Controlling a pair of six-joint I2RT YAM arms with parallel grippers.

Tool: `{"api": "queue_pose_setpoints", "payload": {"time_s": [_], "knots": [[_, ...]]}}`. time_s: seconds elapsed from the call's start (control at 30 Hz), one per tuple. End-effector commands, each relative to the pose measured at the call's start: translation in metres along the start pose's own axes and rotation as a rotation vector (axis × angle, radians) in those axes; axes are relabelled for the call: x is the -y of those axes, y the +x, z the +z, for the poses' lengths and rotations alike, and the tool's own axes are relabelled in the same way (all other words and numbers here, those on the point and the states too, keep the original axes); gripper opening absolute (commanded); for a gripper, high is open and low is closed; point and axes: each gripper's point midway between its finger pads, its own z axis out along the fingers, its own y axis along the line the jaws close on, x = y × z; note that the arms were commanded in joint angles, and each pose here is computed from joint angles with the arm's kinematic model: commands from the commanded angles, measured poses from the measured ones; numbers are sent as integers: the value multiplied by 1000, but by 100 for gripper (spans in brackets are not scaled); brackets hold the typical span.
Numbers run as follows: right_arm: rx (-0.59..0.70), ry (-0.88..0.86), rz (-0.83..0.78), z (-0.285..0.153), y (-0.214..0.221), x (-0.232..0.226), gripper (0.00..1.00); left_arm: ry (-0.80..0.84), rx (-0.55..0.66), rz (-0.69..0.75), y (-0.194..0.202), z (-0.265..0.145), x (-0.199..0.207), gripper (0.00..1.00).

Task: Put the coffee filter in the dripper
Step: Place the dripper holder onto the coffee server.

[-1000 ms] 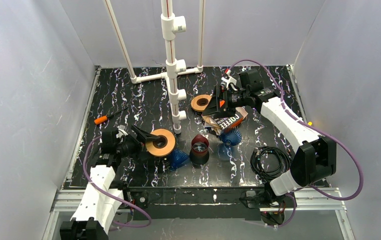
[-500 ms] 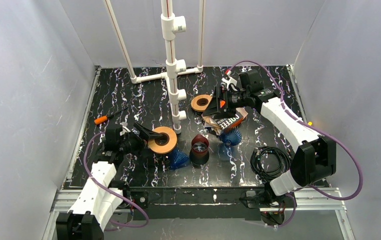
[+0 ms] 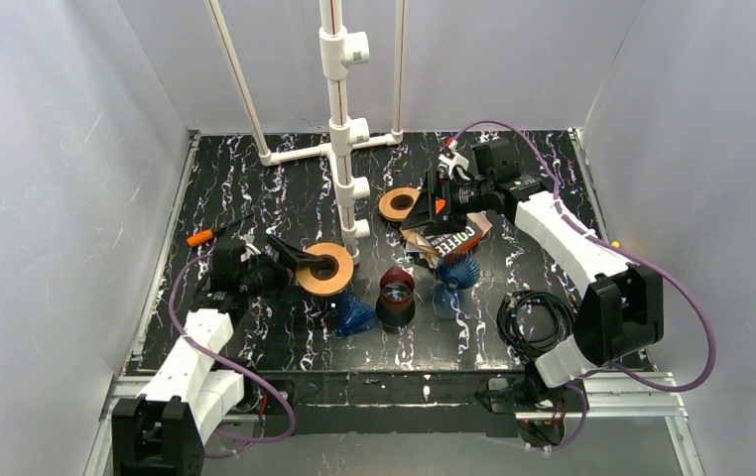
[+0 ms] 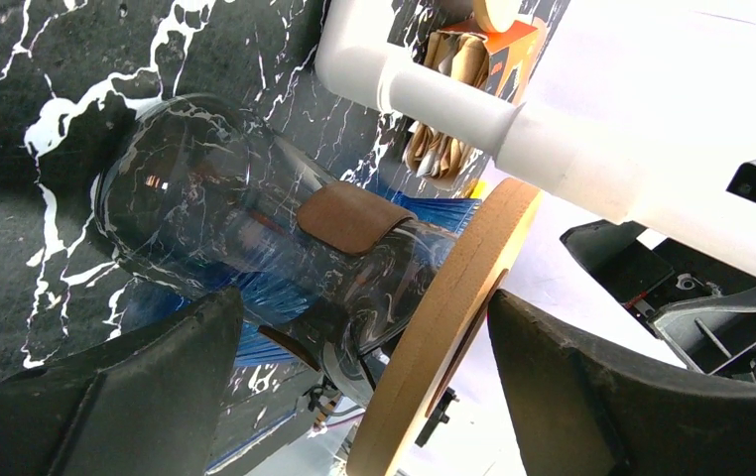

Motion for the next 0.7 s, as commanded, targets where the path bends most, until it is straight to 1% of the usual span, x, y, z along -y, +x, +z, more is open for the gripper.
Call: {"api": "queue_pose_setpoints", "payload": {"time_s": [0.0,0.43,0.5,0.67], "knots": [[18,-25,-35,1,-9,-4,98,42,30,27,-10,2,20,90],[23,-23,-38,1,-12,-5,98,33,25,74,-19,10,31,89],[25,-18,-39,1,-12,-4,98,16,22,101,-18,7,29,90],[29,-9,-46,1,-15,-3,98,-42,24,243,-15,-10,27,93]]}}
